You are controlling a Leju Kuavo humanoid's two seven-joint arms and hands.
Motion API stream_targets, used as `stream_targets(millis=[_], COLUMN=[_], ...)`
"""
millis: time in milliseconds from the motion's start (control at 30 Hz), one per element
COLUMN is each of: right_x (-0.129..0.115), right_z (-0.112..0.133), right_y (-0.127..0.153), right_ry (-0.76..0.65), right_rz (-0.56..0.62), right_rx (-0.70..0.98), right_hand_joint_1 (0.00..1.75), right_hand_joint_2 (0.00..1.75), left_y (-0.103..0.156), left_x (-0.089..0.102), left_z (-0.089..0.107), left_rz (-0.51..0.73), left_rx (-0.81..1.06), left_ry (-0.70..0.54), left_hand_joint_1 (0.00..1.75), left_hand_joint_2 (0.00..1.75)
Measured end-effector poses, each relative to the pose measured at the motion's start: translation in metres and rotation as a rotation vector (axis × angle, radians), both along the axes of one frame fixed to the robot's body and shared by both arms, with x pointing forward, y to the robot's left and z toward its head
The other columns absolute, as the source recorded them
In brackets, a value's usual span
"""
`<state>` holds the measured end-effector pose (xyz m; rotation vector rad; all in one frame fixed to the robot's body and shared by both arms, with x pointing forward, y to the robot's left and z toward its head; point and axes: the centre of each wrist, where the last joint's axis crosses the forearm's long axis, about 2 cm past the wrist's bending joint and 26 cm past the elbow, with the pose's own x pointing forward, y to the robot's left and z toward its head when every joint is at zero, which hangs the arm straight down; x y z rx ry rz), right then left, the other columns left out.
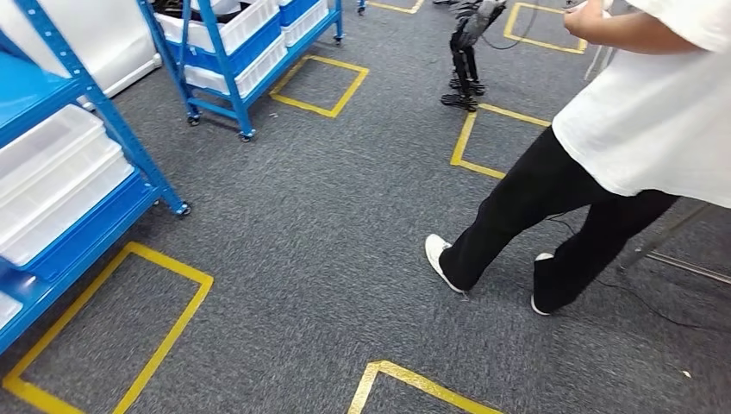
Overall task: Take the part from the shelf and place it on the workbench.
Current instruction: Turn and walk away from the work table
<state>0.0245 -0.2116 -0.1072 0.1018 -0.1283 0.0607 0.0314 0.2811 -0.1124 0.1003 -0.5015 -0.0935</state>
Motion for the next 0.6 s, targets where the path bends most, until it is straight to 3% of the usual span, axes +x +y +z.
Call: stream_targets(millis=[600], right_x=[-0.0038], right_z=[0.0], right_y=[0.0019], right_ry=[0.002], right_rz=[0.007], right_rx=[0.005], right_hand_joint_1=[0.0], right_hand_joint_2=[0.0], left_y=[0.0016], left_x=[-0.0007], left_z=[-0.0001], left_rz=[-0.002], left_rx=[0.003], left_ry=[0.001], left_hand_joint_1=[0.0], left_hand_joint_2=[0.0])
